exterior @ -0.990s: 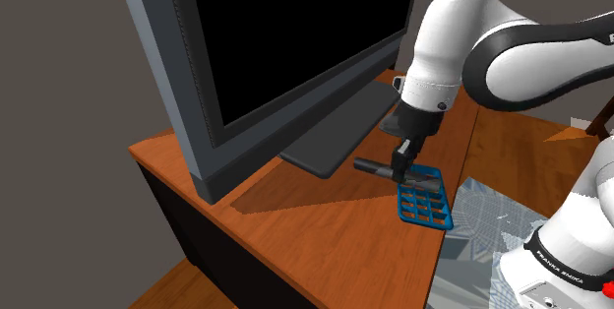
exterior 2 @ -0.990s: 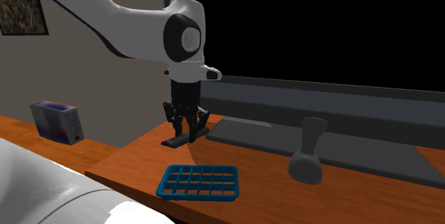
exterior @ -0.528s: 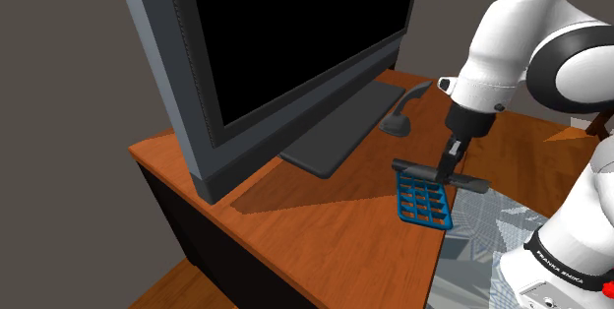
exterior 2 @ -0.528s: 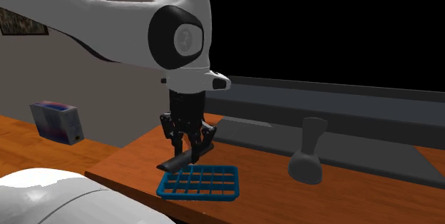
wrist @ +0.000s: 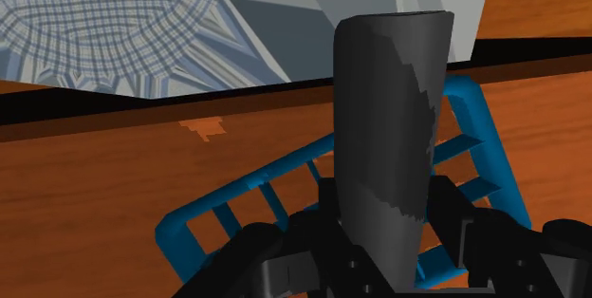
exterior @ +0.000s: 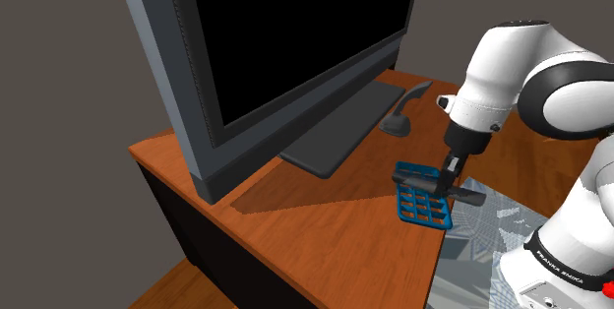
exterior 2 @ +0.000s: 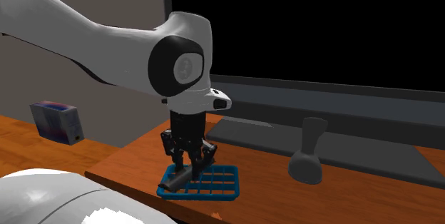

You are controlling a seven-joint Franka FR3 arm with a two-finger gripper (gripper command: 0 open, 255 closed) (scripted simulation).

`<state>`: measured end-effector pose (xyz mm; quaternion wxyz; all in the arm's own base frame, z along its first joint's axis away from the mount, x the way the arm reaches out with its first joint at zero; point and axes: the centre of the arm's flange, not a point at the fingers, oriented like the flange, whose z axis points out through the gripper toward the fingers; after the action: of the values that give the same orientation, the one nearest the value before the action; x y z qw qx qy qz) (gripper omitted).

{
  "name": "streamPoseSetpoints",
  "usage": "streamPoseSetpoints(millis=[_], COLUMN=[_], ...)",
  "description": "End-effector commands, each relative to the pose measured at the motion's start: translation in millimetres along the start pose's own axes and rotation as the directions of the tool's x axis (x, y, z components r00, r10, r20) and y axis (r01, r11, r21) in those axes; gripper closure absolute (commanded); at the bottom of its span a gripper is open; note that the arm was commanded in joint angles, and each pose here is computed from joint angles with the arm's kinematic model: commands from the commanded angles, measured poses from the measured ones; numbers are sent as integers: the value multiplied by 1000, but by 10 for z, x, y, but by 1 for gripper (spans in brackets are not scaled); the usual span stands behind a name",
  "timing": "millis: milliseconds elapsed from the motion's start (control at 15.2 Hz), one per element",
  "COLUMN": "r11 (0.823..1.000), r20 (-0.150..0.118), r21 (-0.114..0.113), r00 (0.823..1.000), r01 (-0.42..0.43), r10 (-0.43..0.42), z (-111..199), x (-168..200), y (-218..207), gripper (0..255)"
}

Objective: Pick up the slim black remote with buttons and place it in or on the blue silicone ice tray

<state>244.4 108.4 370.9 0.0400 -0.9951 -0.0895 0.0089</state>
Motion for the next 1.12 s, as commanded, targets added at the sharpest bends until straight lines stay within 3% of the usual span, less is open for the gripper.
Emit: streamPoseSetpoints(millis=[0, 132, 660, 726, 1056], r11=[1000, 1000, 1000, 1000, 1000], r20=[-1, -1, -1, -1, -1], r21=[0, 0, 0, 0, 0], r00=[1000, 1000, 1000, 1000, 1000], r01=[0, 0, 0, 0, 0], r10=[0, 0, 0, 0, 0], z=[105, 231, 231, 231, 231], x=[2, 3, 3, 3, 3], y=[3, 14, 14, 14, 14], gripper=[255, 255, 255, 0, 0])
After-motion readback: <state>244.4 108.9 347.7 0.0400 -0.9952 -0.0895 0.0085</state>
